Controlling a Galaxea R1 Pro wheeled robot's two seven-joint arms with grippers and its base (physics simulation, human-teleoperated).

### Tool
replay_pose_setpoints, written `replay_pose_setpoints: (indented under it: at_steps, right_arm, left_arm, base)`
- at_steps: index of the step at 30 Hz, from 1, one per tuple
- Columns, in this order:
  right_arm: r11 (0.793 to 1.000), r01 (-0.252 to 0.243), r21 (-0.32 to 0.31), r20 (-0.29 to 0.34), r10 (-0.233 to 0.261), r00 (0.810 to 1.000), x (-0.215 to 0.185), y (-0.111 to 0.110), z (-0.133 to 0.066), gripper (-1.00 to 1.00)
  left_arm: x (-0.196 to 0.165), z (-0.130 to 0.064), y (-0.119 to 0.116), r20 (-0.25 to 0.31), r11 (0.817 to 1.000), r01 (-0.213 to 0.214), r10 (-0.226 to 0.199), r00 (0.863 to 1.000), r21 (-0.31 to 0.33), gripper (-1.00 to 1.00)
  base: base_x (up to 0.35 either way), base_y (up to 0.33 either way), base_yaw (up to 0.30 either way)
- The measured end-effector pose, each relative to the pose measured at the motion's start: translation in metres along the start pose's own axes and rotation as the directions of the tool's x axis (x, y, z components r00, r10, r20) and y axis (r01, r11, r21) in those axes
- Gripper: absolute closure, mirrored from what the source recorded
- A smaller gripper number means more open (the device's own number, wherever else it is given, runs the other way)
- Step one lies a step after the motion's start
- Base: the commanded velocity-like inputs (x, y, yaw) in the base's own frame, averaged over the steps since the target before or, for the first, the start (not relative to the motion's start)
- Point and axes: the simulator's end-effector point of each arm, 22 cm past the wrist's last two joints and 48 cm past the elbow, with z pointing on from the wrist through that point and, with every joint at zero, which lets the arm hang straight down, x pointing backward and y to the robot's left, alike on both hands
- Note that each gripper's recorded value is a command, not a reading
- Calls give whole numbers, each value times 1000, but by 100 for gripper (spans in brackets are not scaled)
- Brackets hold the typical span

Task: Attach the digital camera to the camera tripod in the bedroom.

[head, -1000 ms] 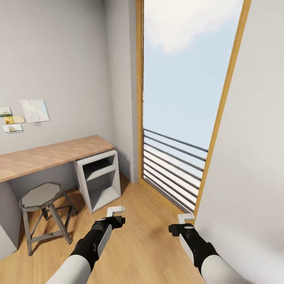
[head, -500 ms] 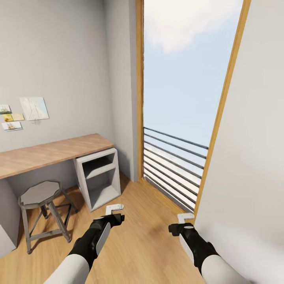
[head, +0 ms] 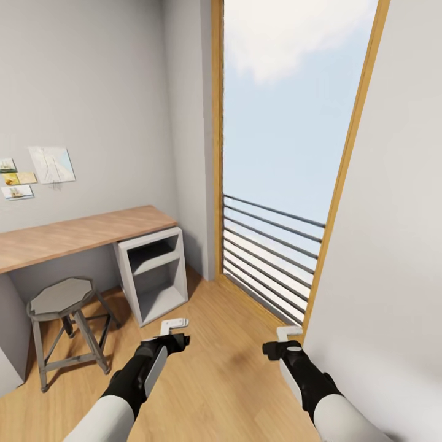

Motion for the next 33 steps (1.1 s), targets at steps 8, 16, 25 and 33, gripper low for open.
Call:
replay_pose_setpoints:
  at_steps: [8,16,25,33]
  right_arm:
    - [1000,-6,3,-26,6,1000,11,-1,7,-100]
    - [1000,-13,2,-35,13,999,26,0,17,-100]
    - [1000,-14,0,-32,14,999,40,2,27,-100]
    - [1000,-15,-1,-34,15,999,53,4,36,-100]
  left_arm:
    - [18,9,-5,-29,998,6,-5,1000,59,-100]
    - [29,19,6,-31,998,22,-20,999,64,-100]
    - [24,26,20,9,998,20,-21,1000,52,-100]
    - [37,35,23,10,998,20,-21,1000,51,-100]
  base:
    - [0,0,0]
    - [0,0,0]
    - [0,0,0]
    - [0,0,0]
